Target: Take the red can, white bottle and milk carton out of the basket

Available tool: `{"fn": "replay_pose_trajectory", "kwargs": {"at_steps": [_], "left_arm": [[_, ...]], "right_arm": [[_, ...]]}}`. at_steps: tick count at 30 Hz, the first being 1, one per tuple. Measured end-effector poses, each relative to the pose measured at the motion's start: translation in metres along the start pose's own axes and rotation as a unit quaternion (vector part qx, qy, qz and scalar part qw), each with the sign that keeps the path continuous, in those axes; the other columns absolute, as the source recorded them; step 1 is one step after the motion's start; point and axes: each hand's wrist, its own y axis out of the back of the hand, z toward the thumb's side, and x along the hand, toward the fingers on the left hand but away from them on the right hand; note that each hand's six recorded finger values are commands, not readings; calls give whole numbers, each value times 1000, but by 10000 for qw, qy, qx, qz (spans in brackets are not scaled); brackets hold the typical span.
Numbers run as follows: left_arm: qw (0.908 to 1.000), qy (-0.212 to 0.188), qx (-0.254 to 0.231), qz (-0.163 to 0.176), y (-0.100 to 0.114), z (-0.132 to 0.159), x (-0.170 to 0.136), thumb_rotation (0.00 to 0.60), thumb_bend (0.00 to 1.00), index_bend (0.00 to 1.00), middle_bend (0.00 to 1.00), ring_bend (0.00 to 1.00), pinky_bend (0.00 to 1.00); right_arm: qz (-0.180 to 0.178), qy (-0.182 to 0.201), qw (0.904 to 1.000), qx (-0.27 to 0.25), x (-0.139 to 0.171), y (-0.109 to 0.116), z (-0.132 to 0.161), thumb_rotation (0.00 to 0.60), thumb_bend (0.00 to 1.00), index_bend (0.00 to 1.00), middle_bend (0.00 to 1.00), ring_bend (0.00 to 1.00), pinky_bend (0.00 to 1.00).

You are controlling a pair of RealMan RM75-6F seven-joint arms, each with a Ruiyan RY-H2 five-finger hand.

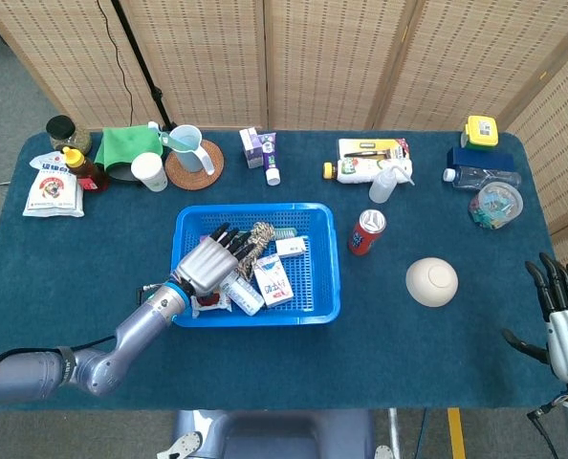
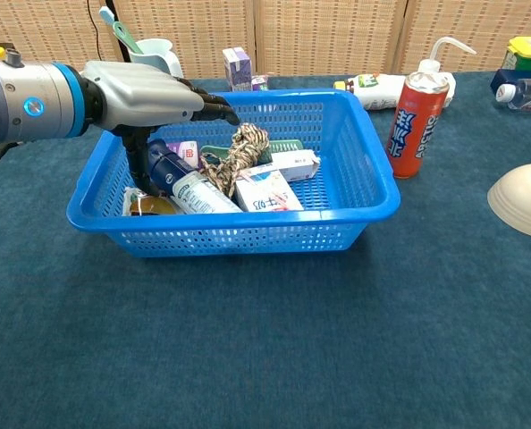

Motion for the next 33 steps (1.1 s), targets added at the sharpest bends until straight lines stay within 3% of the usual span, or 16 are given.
{"fn": "replay_pose_trajectory", "kwargs": {"at_steps": [27, 31, 33], "left_arm": [[9985, 278, 411, -241, -16, 1, 31, 600, 58, 0, 0, 0, 4], [9980, 260, 529, -220, -17, 3, 32, 600, 68, 22, 57, 81, 117], [9978, 261, 585, -168, -17, 3, 33, 600, 94, 124, 179, 198, 234]], "right_arm": [[-41, -222, 9996, -150, -6, 3, -13, 600, 0, 0, 0, 0, 0], [-34, -256, 9995, -194, -7, 3, -15, 600, 0, 0, 0, 0, 0], [-40, -268, 9994, -202, -7, 4, -16, 600, 0, 0, 0, 0, 0]]}}
